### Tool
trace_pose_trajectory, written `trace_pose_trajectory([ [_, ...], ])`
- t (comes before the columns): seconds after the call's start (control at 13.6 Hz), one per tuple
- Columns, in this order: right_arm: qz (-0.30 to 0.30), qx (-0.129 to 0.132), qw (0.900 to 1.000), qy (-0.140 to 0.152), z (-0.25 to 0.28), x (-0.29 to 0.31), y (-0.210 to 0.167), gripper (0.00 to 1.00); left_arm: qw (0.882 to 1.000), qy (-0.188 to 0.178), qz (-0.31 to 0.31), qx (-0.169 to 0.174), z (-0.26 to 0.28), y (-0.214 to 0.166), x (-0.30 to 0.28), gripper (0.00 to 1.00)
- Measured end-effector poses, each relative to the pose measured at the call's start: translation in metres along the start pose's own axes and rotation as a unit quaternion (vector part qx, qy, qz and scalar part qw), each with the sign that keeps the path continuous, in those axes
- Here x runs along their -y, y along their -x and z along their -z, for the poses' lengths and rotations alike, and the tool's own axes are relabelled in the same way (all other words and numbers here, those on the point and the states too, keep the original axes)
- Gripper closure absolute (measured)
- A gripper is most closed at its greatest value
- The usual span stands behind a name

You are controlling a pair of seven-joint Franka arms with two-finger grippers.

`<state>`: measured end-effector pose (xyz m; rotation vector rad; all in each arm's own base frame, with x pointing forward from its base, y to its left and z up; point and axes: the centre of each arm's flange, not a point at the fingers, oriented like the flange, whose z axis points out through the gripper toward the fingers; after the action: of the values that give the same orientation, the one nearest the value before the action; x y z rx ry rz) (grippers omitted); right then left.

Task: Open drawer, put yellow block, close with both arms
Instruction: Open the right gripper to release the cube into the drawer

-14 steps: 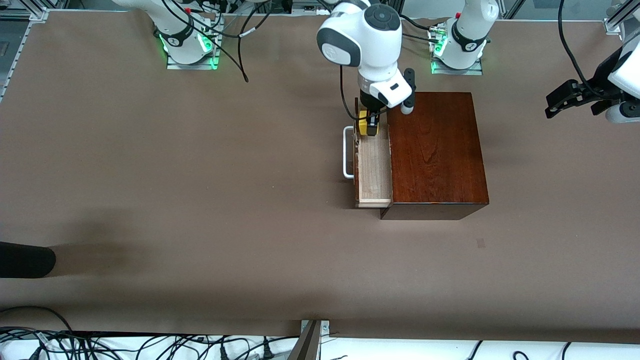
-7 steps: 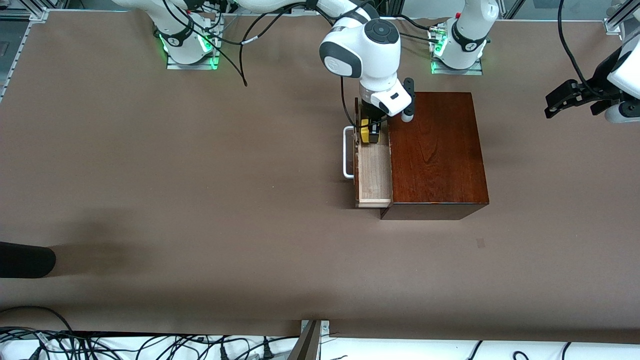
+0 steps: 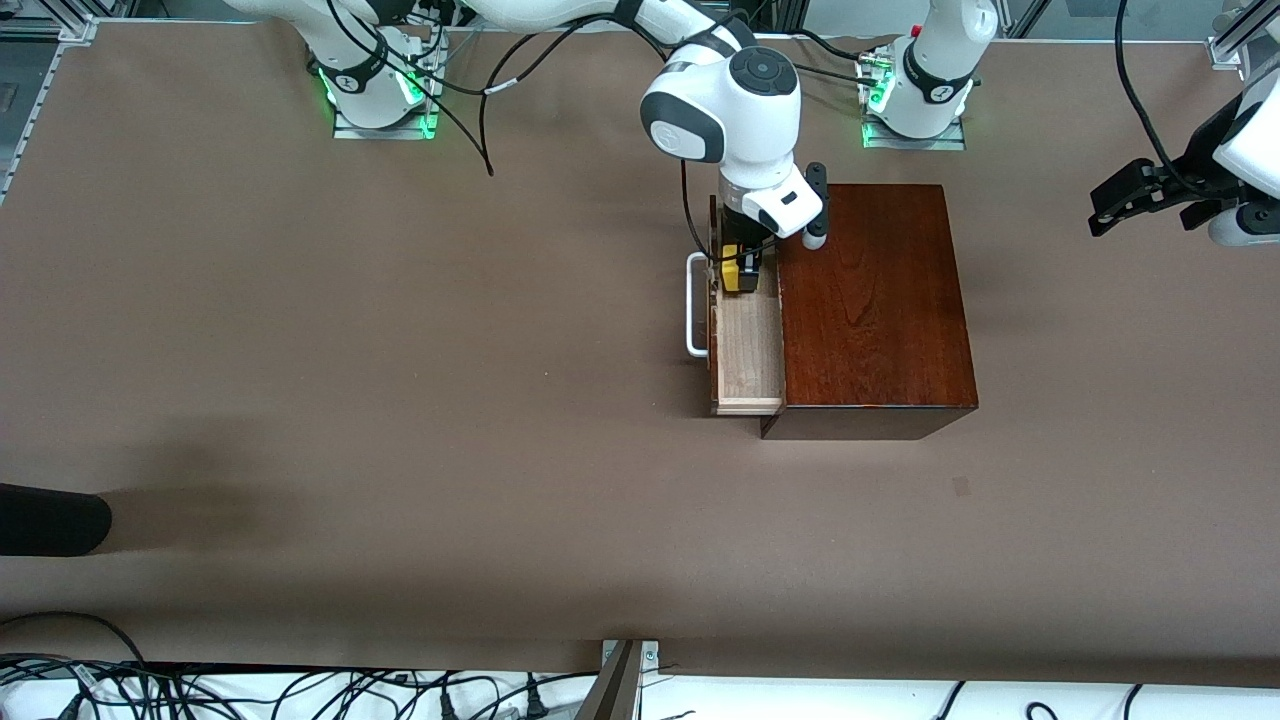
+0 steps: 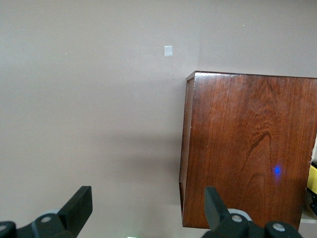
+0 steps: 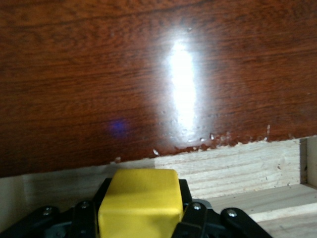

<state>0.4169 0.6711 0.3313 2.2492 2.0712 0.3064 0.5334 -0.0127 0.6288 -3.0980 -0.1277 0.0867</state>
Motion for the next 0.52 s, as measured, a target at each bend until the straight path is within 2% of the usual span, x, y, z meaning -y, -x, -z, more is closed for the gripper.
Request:
trace_pose_trajectory([
  [0.52, 0.005, 0.003, 1.000, -0.003, -0.018, 0.004, 0.000, 0.44, 1.000, 0.000, -0.001, 0.002, 0.000, 0.001, -0.001, 0.00],
])
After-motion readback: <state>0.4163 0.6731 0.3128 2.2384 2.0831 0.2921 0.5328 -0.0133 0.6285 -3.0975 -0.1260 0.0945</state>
